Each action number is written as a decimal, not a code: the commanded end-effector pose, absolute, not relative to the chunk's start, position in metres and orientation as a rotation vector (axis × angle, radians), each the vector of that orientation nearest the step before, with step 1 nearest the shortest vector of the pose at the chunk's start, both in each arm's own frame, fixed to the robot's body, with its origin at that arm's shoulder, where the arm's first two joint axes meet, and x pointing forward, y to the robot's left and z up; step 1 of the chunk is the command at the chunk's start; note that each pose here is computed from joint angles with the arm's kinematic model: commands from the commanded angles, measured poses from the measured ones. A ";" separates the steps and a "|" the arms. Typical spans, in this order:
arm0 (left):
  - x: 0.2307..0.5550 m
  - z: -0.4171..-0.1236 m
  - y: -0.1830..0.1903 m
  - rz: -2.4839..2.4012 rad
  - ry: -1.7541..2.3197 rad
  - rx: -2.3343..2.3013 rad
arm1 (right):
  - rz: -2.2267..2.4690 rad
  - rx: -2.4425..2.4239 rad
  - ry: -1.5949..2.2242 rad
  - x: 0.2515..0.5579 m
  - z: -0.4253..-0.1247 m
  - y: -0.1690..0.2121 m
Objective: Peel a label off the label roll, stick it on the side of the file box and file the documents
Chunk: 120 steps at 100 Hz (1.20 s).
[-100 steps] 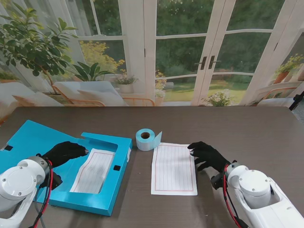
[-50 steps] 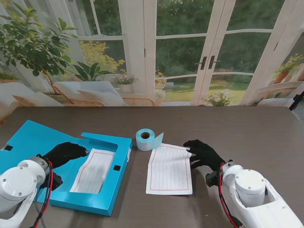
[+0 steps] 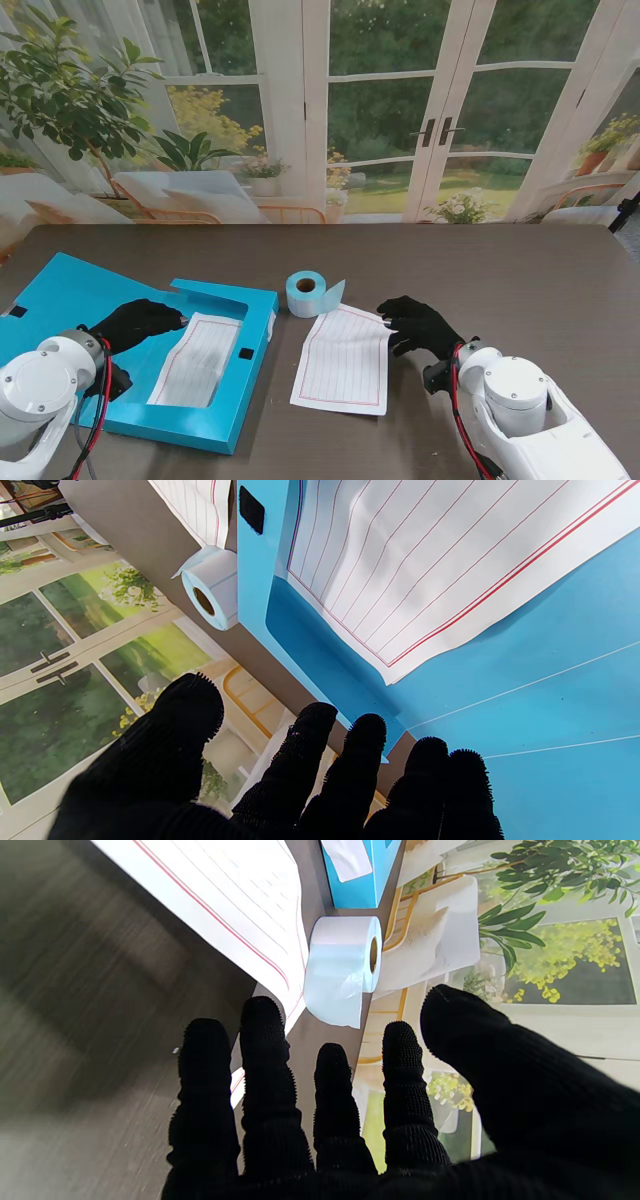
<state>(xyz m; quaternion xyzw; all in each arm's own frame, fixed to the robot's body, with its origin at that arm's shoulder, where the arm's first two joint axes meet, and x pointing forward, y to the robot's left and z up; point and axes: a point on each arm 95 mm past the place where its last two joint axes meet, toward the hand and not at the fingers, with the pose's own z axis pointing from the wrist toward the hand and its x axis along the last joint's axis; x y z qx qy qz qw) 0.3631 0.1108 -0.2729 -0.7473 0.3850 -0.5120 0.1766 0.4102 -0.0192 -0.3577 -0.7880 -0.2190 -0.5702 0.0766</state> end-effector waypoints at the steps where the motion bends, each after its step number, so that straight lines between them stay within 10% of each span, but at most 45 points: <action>1: 0.361 -0.275 0.108 -1.451 1.104 -2.136 | -1.691 -2.337 -0.650 0.407 -0.358 -0.009; 120: 0.356 -0.279 0.109 -1.461 1.078 -2.157 | -1.787 -2.296 -1.198 0.406 -0.372 0.026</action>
